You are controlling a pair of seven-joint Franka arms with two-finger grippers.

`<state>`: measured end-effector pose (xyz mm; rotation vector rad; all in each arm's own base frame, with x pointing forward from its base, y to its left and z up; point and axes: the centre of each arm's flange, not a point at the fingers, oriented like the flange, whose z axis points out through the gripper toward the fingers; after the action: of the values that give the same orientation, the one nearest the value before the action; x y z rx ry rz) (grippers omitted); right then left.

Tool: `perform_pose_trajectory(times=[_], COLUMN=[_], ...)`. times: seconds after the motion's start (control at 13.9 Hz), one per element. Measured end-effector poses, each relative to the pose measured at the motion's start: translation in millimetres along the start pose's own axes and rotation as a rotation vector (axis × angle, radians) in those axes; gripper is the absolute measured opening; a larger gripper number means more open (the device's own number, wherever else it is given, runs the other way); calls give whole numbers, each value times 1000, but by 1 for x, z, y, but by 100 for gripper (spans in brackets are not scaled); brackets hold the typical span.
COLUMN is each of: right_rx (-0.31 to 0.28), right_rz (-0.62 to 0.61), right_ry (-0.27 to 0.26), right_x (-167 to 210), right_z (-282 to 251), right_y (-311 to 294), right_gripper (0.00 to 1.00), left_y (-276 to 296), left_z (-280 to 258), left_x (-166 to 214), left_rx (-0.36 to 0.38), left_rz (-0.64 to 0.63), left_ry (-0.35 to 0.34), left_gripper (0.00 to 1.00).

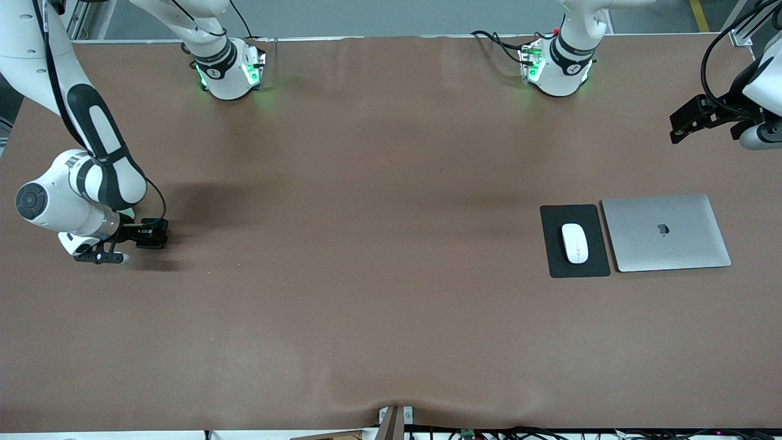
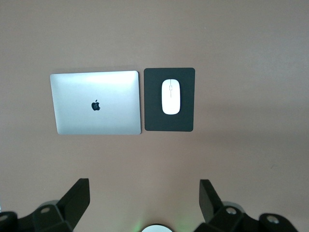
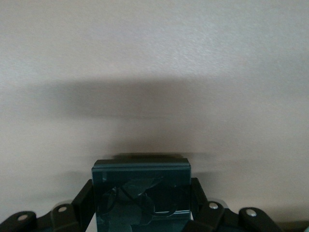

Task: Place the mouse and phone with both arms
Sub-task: 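Lower the phone beside the plush toy and open the right gripper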

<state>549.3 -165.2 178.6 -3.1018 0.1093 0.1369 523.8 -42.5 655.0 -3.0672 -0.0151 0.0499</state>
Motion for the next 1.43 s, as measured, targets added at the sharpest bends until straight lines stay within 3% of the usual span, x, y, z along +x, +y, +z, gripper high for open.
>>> perform_pose_trajectory(times=[0.79, 0.86, 1.0, 1.08, 1.43], right_rx=[-6, -5, -1, 3, 19], right_rz=[9, 8, 7, 4, -34], right_ry=[12, 12, -1, -8, 3], right_x=[0, 0, 0, 2, 37], right_z=[7, 8, 7, 4, -69], right_y=[6, 6, 5, 4, -11], right_gripper=[80, 81, 98, 100, 100], left_y=[0, 0, 0, 0, 0], left_z=[0, 0, 0, 0, 0], left_x=[0, 0, 0, 0, 0], left_rx=[0, 0, 0, 0, 0], left_rz=[0, -1, -3, -4, -4], left_ry=[0, 0, 0, 0, 0], left_gripper=[100, 100, 100, 100, 100])
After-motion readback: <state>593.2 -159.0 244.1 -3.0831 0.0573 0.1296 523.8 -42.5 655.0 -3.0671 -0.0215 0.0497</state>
